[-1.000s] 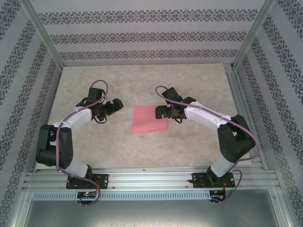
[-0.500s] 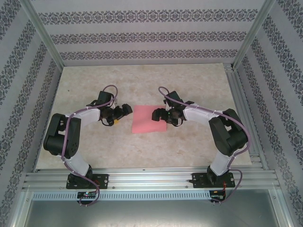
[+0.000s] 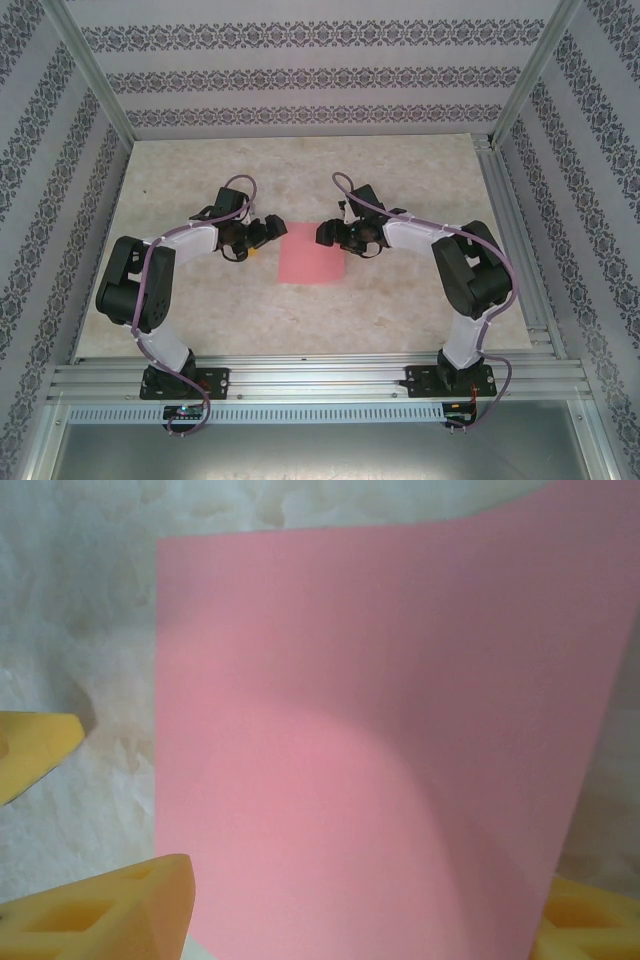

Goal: Fold a paper plane with a square sheet of paper (pick it up from the middle)
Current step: Move the square sheet of paper to the center of the table.

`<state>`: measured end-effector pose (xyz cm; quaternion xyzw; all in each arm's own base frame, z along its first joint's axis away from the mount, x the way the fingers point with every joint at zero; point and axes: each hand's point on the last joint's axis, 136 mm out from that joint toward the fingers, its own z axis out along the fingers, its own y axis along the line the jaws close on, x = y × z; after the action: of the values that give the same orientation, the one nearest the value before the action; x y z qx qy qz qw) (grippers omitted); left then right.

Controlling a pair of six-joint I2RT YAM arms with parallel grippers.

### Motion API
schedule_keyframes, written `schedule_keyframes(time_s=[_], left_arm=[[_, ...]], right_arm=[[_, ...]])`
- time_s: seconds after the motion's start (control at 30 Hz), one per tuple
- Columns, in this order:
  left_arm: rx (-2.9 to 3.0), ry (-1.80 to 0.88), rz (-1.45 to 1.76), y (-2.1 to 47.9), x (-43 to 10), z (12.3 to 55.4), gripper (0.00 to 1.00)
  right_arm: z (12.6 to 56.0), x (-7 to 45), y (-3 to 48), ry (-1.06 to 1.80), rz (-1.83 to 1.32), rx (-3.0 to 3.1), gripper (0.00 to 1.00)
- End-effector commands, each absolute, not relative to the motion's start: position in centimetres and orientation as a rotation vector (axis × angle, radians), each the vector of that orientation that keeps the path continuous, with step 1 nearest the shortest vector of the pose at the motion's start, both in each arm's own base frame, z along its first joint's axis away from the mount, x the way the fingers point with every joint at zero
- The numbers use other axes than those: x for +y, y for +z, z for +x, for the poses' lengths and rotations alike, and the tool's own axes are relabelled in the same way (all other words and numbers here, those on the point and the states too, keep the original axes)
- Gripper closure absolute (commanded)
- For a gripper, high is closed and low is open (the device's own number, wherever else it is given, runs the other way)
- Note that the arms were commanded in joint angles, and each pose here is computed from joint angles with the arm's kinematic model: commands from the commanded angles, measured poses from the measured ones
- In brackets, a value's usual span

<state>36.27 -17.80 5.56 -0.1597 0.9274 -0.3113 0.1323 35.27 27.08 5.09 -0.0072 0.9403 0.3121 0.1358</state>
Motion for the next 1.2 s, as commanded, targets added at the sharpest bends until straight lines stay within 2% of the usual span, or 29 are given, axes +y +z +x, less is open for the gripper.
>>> schedule_keyframes(time_s=[0.0,0.1,0.2,0.27,0.33,0.43,0.5,0.8,0.87,0.93,0.97,1.0,1.03,1.1,1.17], left_arm=[[2.685,-0.889,-0.465,6.0,-17.9,36.7,0.00],[2.685,-0.881,-0.461,6.1,-17.8,36.6,0.00],[2.685,-0.881,-0.460,6.1,-17.9,36.5,0.00],[2.685,-0.887,-0.458,6.1,-18.0,36.6,0.00],[2.687,-0.890,-0.451,6.2,-18.1,36.7,0.00],[2.691,-0.884,-0.441,6.4,-18.2,36.8,0.00],[2.687,-0.885,-0.441,6.5,-18.2,36.8,0.00],[2.682,-0.894,-0.402,7.3,-18.9,36.9,0.00],[2.682,-0.895,-0.392,7.4,-19.1,37.0,0.00],[2.685,-0.897,-0.385,7.4,-19.3,37.0,0.00],[2.684,-0.898,-0.377,7.5,-19.4,37.1,0.00],[2.684,-0.899,-0.371,7.6,-19.5,37.1,0.00],[2.685,-0.896,-0.365,7.6,-19.5,37.1,0.00],[2.681,-0.882,-0.361,7.8,-19.4,37.1,0.00],[2.680,-0.843,-0.366,7.8,-19.0,37.1,0.00]], right_arm=[[36.1,27.3,5.3,0.938,-0.013,2.711,0.36],[35.8,26.1,4.9,0.876,0.017,2.724,0.41],[35.2,25.5,4.6,0.871,0.007,2.735,0.57],[35.1,25.1,4.7,0.864,0.011,2.737,0.71],[34.8,25.1,4.9,0.884,-0.003,2.739,0.75],[34.5,24.4,5.2,0.871,-0.024,2.749,0.92],[34.3,23.9,5.8,0.902,-0.039,2.738,1.00],[32.8,19.3,5.9,0.894,-0.143,2.820,1.00],[32.9,18.4,5.1,0.854,-0.151,2.856,0.93],[33.3,17.6,4.3,0.786,-0.134,2.890,0.91],[33.5,17.3,3.9,0.744,-0.134,2.909,0.80],[33.8,16.8,3.8,0.689,-0.121,2.921,0.72],[34.1,16.2,3.9,0.632,-0.112,2.927,0.69],[34.7,15.2,4.7,0.500,-0.094,2.929,0.53],[35.3,13.8,6.3,0.279,-0.069,2.908,0.44]])
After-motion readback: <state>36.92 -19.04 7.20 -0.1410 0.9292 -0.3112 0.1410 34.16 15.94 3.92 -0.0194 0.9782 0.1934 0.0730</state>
